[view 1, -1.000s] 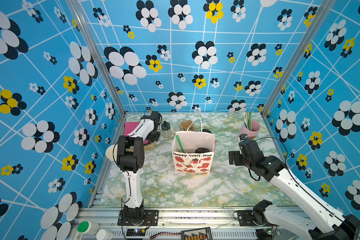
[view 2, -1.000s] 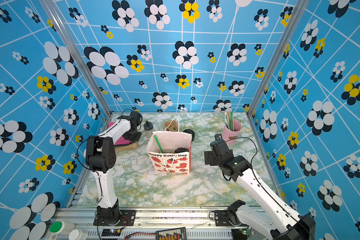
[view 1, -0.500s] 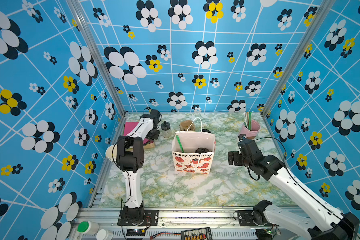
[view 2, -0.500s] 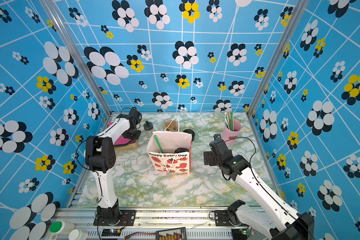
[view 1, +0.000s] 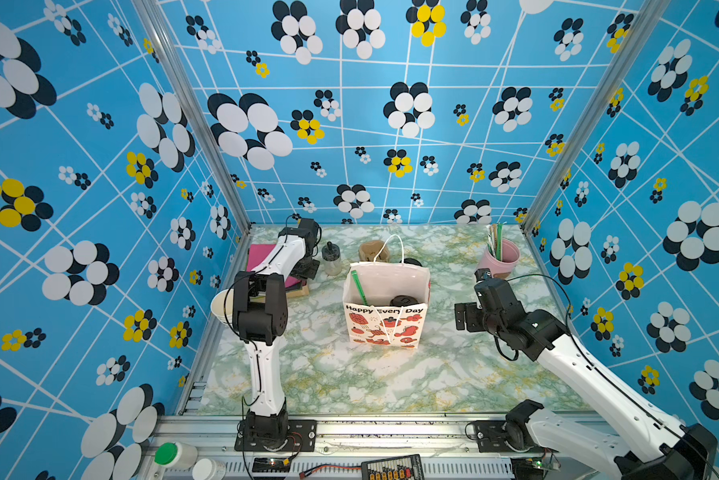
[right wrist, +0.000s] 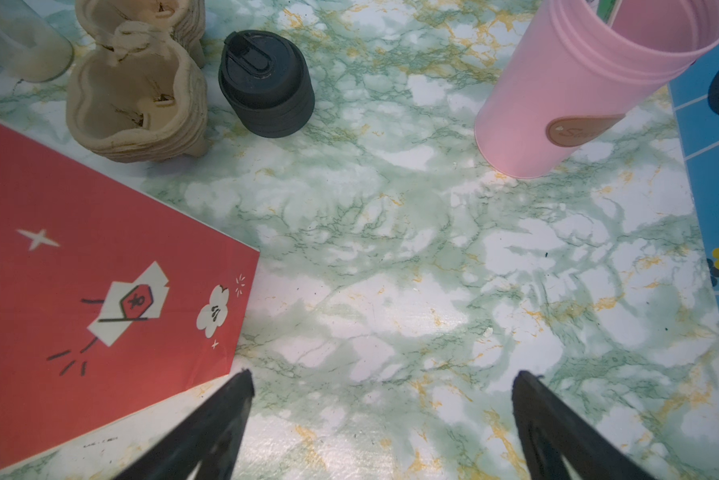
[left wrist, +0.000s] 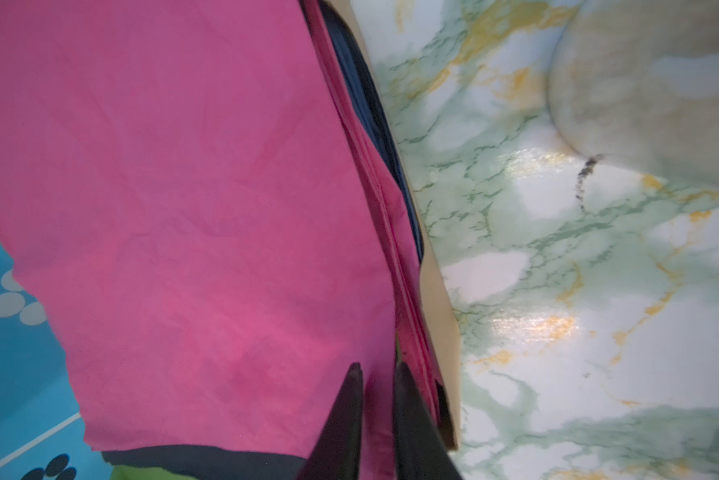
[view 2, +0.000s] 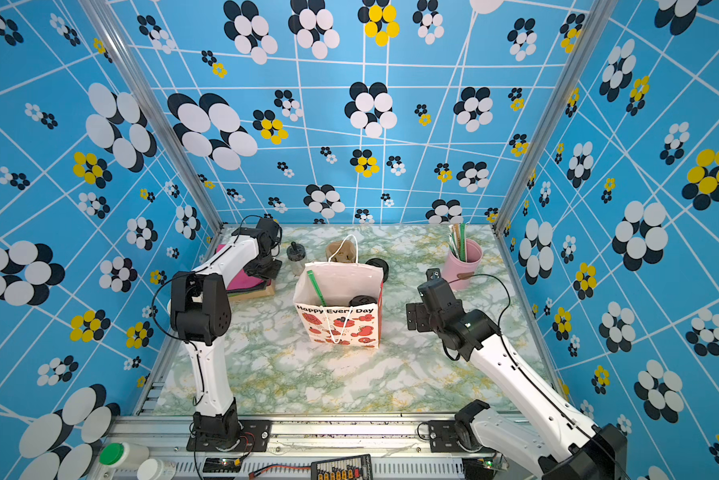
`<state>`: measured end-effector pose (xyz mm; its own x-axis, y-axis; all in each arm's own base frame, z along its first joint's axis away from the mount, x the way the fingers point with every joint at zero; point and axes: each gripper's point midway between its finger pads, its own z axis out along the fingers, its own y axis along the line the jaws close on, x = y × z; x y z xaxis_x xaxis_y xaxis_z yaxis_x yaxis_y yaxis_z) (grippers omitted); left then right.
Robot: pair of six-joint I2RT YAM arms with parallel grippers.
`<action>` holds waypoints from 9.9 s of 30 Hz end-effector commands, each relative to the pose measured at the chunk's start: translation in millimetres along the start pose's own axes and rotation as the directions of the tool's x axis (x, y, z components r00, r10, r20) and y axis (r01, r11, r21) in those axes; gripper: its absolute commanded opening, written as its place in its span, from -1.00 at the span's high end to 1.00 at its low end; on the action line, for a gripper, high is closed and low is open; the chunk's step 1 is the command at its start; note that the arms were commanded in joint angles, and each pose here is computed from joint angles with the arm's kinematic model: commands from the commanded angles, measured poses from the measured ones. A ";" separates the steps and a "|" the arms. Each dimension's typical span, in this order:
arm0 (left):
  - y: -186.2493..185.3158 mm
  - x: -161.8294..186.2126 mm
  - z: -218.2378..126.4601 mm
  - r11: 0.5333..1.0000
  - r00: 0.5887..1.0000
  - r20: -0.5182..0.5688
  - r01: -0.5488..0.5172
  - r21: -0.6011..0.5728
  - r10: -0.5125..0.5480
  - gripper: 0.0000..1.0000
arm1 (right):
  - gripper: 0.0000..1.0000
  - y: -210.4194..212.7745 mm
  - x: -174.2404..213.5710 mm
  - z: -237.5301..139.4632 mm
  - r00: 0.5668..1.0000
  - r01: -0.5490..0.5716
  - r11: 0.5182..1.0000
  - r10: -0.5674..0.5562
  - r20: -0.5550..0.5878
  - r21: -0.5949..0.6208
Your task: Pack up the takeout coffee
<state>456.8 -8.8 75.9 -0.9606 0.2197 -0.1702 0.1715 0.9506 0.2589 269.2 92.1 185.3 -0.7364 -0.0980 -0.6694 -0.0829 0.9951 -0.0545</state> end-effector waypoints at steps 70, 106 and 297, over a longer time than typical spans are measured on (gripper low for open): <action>121.3 65.3 -39.9 0.864 0.846 0.175 0.501 0.059 -0.503 0.85 | -0.99 11.2 13.5 13.4 0.998 0.007 0.999 -0.010 -0.069 -0.047; 74.4 -17.2 -39.1 0.954 0.982 0.184 0.094 -0.286 -0.041 -0.58 | -0.99 3.0 0.2 -6.4 1.000 0.016 0.999 -0.016 -0.005 -0.036; -124.0 170.5 -396.9 0.692 0.182 0.931 -0.628 0.357 -0.315 -0.98 | 1.00 240.3 -157.2 -90.4 0.591 0.767 0.331 -0.698 0.404 -0.550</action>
<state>184.7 -178.8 394.9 -0.0123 -0.0374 -0.9992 0.8085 0.5876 -0.0319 304.1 343.5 366.7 -0.0974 -0.6922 -0.7151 -0.9596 0.2559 -0.1170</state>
